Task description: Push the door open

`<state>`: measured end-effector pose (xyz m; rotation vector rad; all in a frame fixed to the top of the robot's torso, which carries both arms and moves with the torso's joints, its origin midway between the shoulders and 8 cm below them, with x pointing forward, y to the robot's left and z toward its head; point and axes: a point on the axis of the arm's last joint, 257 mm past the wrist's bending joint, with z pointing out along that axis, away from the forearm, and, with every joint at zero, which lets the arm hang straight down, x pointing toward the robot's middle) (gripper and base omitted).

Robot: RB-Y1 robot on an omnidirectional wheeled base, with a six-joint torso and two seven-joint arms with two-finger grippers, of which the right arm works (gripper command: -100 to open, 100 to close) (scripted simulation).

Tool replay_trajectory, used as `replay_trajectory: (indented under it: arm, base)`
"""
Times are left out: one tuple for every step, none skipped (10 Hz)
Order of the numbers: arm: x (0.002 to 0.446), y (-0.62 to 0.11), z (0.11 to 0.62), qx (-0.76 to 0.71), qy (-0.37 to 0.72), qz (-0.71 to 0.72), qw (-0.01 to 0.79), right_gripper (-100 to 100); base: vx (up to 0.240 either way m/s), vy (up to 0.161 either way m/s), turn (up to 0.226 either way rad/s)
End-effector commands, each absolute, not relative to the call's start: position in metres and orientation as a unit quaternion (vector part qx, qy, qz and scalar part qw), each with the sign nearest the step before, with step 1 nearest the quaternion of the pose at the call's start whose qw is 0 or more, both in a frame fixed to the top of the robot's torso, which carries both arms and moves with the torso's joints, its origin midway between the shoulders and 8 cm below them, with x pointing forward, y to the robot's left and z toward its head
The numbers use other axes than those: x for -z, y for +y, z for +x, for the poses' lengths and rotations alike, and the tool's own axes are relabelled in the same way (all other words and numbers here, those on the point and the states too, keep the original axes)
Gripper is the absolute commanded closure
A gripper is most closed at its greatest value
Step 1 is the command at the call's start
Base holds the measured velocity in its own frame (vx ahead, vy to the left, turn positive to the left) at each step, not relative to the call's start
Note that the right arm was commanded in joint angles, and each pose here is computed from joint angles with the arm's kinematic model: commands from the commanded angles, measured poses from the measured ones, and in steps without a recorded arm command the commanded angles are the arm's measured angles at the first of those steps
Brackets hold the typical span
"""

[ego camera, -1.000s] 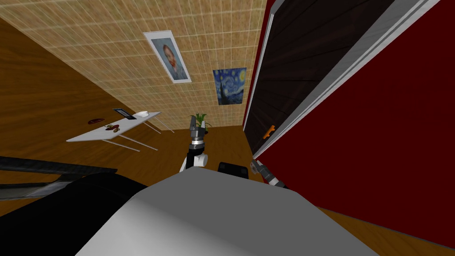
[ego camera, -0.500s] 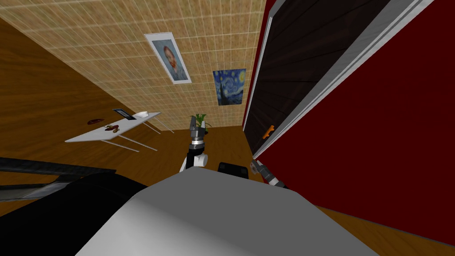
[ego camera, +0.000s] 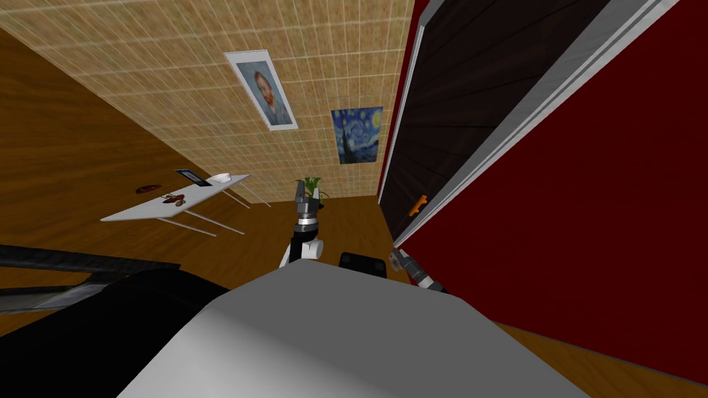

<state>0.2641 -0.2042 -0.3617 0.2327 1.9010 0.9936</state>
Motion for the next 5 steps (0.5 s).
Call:
replay_trajectory:
  arm:
    - [0.3617, -0.2042, 0.2641, -0.406, 0.777, 0.095, 0.472, -100]
    - [0.3617, -0.2042, 0.2641, -0.406, 0.777, 0.095, 0.472, -100]
    - [0.3617, -0.2042, 0.2641, -0.406, 0.777, 0.095, 0.472, -100]
    - [0.3617, -0.2042, 0.2641, -0.406, 0.777, 0.095, 0.472, -100]
    - [0.3617, -0.2042, 0.2641, -0.406, 0.777, 0.095, 0.472, -100]
  base:
    - [0.006, 0.0, -0.007]
    - [0.005, 0.005, 0.017]
    - [-0.001, -0.008, -0.031]
    - [0.0, 0.0, 0.0]
    - [-0.003, -0.003, -0.011]
